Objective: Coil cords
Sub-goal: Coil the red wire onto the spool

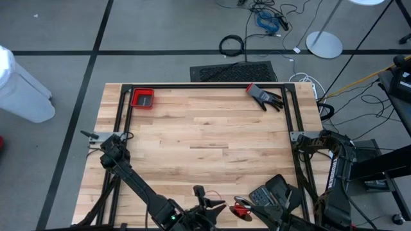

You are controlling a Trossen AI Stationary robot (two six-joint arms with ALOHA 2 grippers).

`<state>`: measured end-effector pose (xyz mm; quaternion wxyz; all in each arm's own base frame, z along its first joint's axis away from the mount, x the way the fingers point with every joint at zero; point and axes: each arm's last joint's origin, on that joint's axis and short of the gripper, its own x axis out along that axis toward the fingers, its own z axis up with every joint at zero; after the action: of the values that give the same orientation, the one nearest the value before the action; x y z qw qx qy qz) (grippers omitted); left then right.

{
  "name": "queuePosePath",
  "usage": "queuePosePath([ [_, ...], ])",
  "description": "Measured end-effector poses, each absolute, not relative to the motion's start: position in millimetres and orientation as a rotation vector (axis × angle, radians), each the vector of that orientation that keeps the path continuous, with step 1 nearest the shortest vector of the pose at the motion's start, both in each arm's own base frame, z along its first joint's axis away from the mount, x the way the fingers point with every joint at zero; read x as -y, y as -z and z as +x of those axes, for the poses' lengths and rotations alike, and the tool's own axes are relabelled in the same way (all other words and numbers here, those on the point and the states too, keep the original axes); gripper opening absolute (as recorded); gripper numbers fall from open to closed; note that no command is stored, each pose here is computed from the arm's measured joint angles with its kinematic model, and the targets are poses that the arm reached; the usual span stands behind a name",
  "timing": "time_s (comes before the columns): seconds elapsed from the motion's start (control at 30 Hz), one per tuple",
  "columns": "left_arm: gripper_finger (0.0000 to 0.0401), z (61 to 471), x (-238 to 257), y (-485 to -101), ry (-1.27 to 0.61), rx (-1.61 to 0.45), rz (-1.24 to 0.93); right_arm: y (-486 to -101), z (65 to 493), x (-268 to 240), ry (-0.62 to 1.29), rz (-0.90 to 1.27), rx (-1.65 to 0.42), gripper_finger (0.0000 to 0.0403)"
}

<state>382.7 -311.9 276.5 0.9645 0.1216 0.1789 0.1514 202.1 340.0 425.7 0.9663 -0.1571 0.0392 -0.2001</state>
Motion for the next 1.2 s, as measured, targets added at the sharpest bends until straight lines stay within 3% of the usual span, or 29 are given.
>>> queuePosePath([
  [0.43, 0.0005, 381.3, 309.9, -274.5, -0.345, -0.368, 0.258, -425.7, 202.0, -340.1, 0.404, -0.318, -0.079, 0.0000],
  [1.2, 0.0001, 366.6, 290.3, -290.1, -0.481, -0.390, 0.312, -424.8, 202.9, -342.4, 0.320, -0.297, -0.082, 0.0000],
])
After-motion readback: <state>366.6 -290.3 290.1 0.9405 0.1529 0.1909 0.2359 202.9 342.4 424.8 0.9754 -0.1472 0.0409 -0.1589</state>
